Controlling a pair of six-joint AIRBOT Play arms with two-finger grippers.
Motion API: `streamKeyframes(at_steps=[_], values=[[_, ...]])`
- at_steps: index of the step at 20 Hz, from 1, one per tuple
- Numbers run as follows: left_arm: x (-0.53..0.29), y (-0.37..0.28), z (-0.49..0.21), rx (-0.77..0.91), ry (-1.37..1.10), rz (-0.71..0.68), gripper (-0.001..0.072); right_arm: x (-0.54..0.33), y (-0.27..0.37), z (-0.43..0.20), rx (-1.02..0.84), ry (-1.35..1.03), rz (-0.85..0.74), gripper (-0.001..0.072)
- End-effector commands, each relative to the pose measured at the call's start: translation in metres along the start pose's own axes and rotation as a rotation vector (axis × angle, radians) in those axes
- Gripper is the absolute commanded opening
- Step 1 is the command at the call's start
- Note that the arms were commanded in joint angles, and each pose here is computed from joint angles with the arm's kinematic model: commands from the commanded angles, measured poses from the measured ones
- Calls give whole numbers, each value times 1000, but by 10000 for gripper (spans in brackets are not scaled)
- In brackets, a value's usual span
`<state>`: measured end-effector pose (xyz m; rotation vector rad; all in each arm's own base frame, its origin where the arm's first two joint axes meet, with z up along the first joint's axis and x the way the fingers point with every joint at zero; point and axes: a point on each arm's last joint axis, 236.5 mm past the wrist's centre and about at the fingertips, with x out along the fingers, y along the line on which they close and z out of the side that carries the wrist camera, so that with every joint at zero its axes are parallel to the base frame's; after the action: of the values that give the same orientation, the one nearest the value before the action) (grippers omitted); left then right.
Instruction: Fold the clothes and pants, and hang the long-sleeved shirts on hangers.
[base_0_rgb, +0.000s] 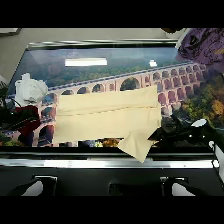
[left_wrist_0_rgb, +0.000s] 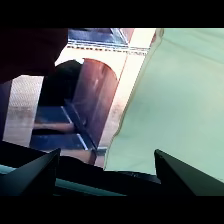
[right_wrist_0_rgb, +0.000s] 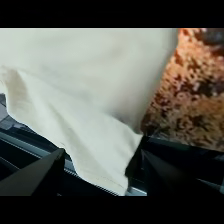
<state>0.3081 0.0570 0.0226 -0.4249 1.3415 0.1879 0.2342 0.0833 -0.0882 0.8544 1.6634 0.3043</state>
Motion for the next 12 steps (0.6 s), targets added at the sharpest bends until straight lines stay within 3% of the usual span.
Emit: streamKeyframes(at_steps=[1, 7, 10, 12], values=[[1, 1, -1, -12, 2, 1, 713, 16, -3, -6, -7, 6, -23, 524], [1, 1, 1, -12, -7, 1, 713, 17, -6, 5, 31, -46, -33, 513], [1, 1, 7, -12, -28, 0, 713, 19, -7, 2, 42, -38, -29, 365], [1, 1, 8, -12, -33, 0, 713, 22, -8, -1, 49, -33, -25, 150]])
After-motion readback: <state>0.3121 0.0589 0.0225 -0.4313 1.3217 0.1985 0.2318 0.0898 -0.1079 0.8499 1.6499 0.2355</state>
